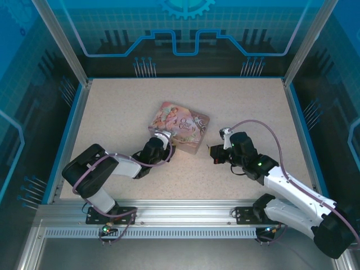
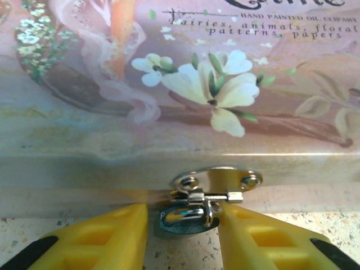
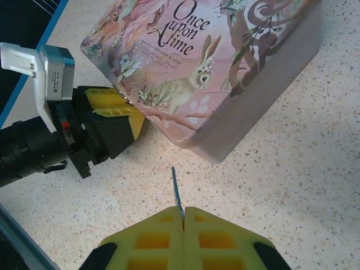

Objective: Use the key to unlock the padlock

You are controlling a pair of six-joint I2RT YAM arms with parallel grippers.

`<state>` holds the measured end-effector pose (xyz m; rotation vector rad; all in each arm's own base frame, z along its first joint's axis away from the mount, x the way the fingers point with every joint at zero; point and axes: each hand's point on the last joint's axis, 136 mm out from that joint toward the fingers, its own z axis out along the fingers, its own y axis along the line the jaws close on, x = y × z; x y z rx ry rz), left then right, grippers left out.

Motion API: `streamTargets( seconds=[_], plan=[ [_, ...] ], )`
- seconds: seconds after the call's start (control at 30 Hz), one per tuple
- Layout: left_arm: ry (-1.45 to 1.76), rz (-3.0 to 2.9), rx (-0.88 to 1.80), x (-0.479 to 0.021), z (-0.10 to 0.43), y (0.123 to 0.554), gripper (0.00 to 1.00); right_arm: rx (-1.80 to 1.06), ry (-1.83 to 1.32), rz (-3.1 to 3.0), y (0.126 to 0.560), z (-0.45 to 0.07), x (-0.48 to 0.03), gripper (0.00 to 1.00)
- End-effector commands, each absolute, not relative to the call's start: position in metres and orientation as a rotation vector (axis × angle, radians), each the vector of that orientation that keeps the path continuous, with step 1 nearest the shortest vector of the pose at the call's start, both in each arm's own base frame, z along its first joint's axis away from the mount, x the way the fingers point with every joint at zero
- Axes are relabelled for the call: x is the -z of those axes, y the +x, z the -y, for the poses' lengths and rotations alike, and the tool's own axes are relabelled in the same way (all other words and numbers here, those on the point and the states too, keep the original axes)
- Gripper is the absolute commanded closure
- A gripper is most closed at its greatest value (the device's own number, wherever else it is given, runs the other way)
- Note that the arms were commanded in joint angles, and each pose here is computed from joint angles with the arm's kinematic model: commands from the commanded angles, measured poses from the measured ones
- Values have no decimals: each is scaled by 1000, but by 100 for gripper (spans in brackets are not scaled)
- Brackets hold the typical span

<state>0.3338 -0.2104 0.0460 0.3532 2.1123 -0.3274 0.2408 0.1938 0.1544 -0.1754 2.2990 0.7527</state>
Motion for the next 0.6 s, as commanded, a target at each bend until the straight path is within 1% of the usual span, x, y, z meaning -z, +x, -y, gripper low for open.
streamTargets(
  seconds=[0.0,0.37,0.57],
  plan=[
    [353,-2078,334,-57,219,341,65,-766,-192,-2282,239,-196,-155,100],
    [268,-2144,395,-74,224,339,68,-805,-237,-2275,235,-202,-147,100],
    [155,-2211,479,-87,226,331,75,-827,-325,-2222,228,-207,-137,100]
  ],
)
